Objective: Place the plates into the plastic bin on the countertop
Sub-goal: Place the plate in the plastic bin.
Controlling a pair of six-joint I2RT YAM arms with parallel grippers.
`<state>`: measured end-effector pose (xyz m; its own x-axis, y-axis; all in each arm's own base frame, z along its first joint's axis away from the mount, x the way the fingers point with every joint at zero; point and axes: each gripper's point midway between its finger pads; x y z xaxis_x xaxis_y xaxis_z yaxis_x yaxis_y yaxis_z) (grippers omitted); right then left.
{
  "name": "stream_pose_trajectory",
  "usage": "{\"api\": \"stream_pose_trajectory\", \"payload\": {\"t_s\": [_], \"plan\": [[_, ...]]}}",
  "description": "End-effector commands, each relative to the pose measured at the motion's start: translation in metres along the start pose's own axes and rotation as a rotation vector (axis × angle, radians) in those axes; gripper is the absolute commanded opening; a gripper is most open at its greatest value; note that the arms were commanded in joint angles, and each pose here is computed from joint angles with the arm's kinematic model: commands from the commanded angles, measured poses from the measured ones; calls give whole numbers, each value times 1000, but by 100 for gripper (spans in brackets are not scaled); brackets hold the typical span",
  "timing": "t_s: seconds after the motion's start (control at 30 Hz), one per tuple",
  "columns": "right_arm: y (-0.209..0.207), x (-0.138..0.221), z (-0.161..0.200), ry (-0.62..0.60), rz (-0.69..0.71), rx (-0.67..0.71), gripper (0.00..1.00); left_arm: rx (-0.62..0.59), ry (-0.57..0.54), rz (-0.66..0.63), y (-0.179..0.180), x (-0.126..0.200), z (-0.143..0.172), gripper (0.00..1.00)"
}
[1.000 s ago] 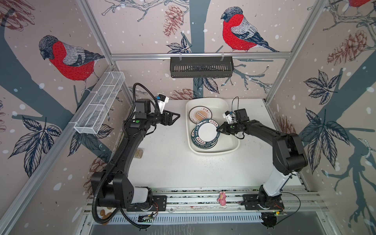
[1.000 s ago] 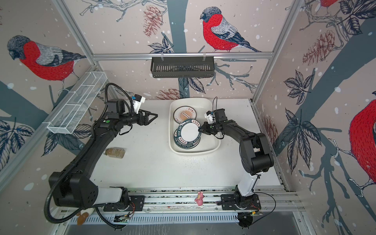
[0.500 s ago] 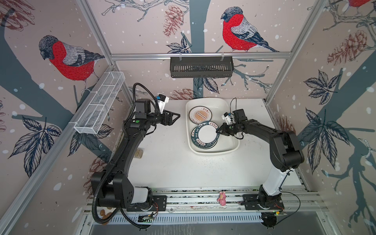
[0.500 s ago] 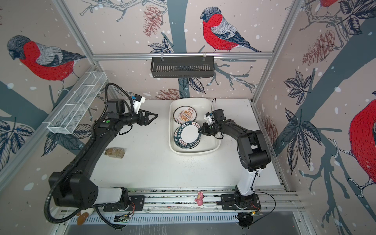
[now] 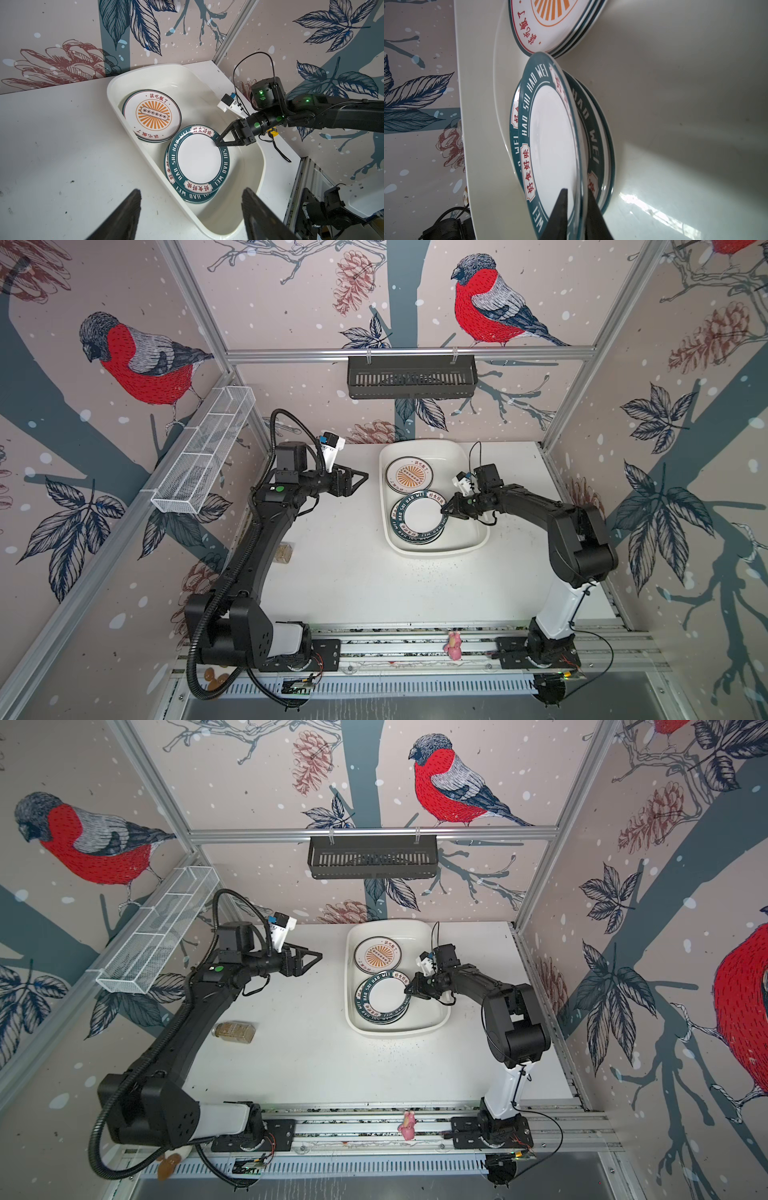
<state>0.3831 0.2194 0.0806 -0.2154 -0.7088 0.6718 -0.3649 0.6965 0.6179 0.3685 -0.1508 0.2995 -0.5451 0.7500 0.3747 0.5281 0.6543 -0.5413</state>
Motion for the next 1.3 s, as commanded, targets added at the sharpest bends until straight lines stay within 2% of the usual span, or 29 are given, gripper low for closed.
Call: {"api": "stream_pose_trajectory", "payload": {"t_s": [0.0, 0.3, 1.27], "plan": [[-2, -1, 0, 4, 16, 8, 19, -32, -16, 13, -4, 2, -4, 76], [-5, -2, 3, 12, 34, 10, 24, -38, -14, 27, -7, 3, -4, 76], [-3, -2, 3, 11, 66, 30, 32, -34, -18, 42, -11, 4, -2, 77]]}}
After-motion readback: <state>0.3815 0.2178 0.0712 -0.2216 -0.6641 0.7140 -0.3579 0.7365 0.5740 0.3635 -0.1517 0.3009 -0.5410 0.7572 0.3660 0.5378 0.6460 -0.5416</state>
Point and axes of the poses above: each gripper's point midway between its finger pads, its own x axis back along the fingers, its own y axis along the line the jaws close on, z = x × y, and after that the axes turned 11 degrees about x, right-handed
